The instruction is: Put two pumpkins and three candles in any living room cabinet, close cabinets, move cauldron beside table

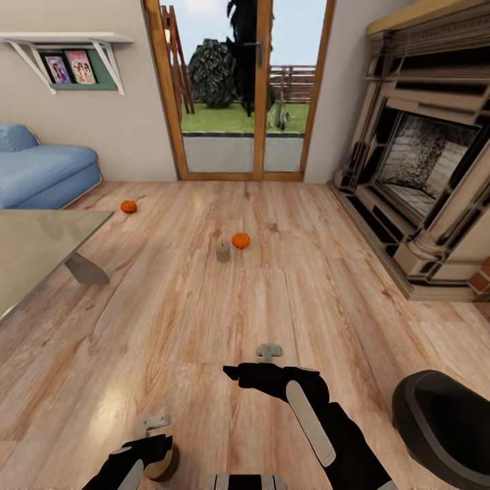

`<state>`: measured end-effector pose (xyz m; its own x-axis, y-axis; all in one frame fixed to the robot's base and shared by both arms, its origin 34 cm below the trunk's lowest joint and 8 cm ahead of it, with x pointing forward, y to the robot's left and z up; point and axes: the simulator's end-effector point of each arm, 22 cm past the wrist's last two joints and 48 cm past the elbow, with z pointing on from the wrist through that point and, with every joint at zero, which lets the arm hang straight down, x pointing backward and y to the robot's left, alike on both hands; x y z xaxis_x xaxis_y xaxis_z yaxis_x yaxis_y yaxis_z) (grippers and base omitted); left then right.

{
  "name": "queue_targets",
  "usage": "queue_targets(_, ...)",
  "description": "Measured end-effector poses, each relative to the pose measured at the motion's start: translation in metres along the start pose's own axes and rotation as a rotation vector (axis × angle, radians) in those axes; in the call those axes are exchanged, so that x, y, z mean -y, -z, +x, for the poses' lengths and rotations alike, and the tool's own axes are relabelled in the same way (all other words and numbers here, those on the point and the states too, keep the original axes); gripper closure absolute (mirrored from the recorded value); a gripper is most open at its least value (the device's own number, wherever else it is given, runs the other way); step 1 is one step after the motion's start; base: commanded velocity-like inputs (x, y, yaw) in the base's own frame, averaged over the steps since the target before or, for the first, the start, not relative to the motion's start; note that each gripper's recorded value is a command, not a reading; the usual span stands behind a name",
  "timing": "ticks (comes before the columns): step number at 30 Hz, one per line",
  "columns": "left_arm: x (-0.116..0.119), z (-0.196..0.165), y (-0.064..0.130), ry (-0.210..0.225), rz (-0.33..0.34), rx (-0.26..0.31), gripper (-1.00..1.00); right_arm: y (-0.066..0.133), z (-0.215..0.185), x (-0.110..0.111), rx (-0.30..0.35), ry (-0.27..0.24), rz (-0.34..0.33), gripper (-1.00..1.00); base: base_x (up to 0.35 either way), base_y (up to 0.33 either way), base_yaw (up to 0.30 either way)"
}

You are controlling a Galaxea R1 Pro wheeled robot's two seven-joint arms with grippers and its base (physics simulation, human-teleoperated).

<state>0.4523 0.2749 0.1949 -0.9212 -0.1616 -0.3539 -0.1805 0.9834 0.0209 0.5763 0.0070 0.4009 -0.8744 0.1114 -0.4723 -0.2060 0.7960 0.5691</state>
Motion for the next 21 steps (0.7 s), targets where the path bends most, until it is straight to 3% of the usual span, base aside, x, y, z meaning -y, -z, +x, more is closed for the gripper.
queue_targets(21,-0.004,0.037,-0.021,-0.009,-0.013,-0.081,-1.00,-0.026,0.031,0.023,-0.069,-0.053,0.009,-1.00,0.000,0.000,0.000)
